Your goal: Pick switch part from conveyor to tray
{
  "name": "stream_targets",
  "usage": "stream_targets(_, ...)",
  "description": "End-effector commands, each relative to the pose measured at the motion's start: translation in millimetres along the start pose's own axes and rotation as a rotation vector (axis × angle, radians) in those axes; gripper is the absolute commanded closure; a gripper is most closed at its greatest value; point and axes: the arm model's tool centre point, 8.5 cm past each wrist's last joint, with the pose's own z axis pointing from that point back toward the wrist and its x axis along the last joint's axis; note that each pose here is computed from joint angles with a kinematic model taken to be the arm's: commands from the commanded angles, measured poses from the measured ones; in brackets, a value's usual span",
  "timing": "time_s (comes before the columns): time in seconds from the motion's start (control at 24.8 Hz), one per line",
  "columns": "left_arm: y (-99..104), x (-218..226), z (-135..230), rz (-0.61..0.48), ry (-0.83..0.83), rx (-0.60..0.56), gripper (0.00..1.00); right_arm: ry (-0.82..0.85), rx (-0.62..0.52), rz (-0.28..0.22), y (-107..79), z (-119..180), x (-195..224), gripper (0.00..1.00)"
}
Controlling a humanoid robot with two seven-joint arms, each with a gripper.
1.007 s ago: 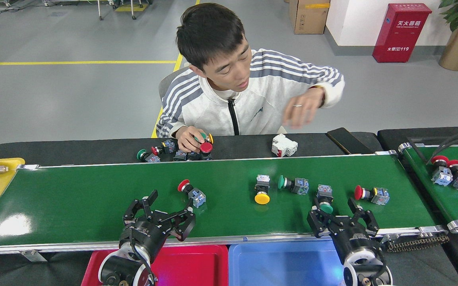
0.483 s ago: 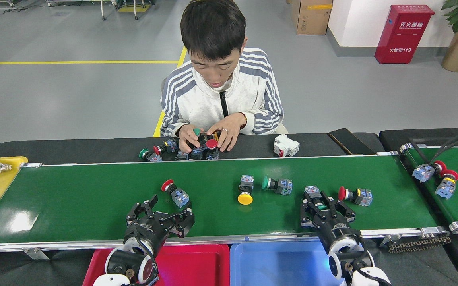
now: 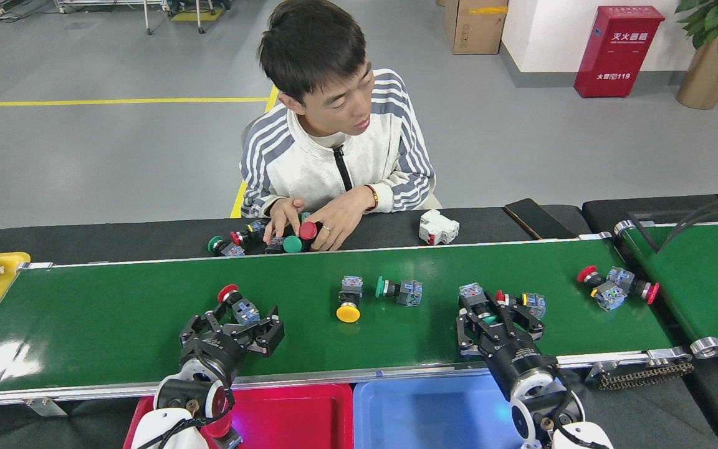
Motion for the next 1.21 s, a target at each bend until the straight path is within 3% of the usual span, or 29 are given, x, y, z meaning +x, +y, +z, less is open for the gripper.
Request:
stream_targets(0.0,11,-16,-3,-0.001,0.065,0.072,0.19,-0.064,-0.046,0.02,-14.2,0,19,0.89)
stream_targets(0.04,9,-19,-2,0.0,0.067,0.074,0.31,-0.094,-0.052,0.027,-15.4,1,30,0.89)
stream_targets(0.12,1,-19,0,0.02,0.046,0.064,0.73,-0.167,-0.054,0.045,-15.0,4,57,0.89)
stream_targets(0.16,-3,-17,2,0.043,0.025,0.065,0.85,-0.211,-0.05,0.057,-13.1,5,71,0.89)
stream_targets(0.32,-7,-10,12,0.046,-0.016,0.117,0.95,-0.41,-0.035,0.097,-4.5,15,116,0.87)
stream_targets(0.36,-3,-6,16,0.029,-0.053,0.135,0.96,-0.451,-0.025,0.102,0.3,19,126,0.74)
stream_targets(0.4,1,-2,21,0.014,-0.095,0.154,0.96,-0.477,-0.022,0.105,2.4,22,134,0.43)
stream_targets(0.44,3,2,26,0.001,-0.129,0.167,0.97,-0.493,-0.022,0.107,2.7,22,139,0.05)
stream_targets(0.48,4,7,32,-0.016,-0.173,0.179,0.97,-0.506,-0.021,0.11,3.3,23,143,0.0)
stream_targets(0.56,9,19,49,-0.068,-0.285,0.216,0.96,-0.514,-0.024,0.107,2.5,23,147,0.0)
stream_targets(0.64,9,34,70,-0.136,-0.432,0.239,0.94,-0.513,-0.025,0.105,2.1,23,147,0.0)
stream_targets(0.72,-5,42,105,-0.244,-0.614,0.232,0.83,-0.511,-0.028,0.099,1.1,23,148,0.0)
stream_targets(0.93,-29,34,133,-0.244,-0.599,0.192,0.1,-0.51,-0.052,0.086,-6.3,24,149,0.0)
stream_targets(0.97,-31,31,135,-0.236,-0.59,0.19,0.02,-0.504,-0.075,0.083,-13.2,26,146,0.0)
stream_targets(1.05,-38,24,140,-0.215,-0.563,0.175,0.01,-0.435,-0.138,0.06,-29.3,30,123,0.0)
stream_targets(1.17,-38,13,142,-0.196,-0.528,0.178,0.01,-0.258,-0.179,0.006,-36.6,45,69,0.02)
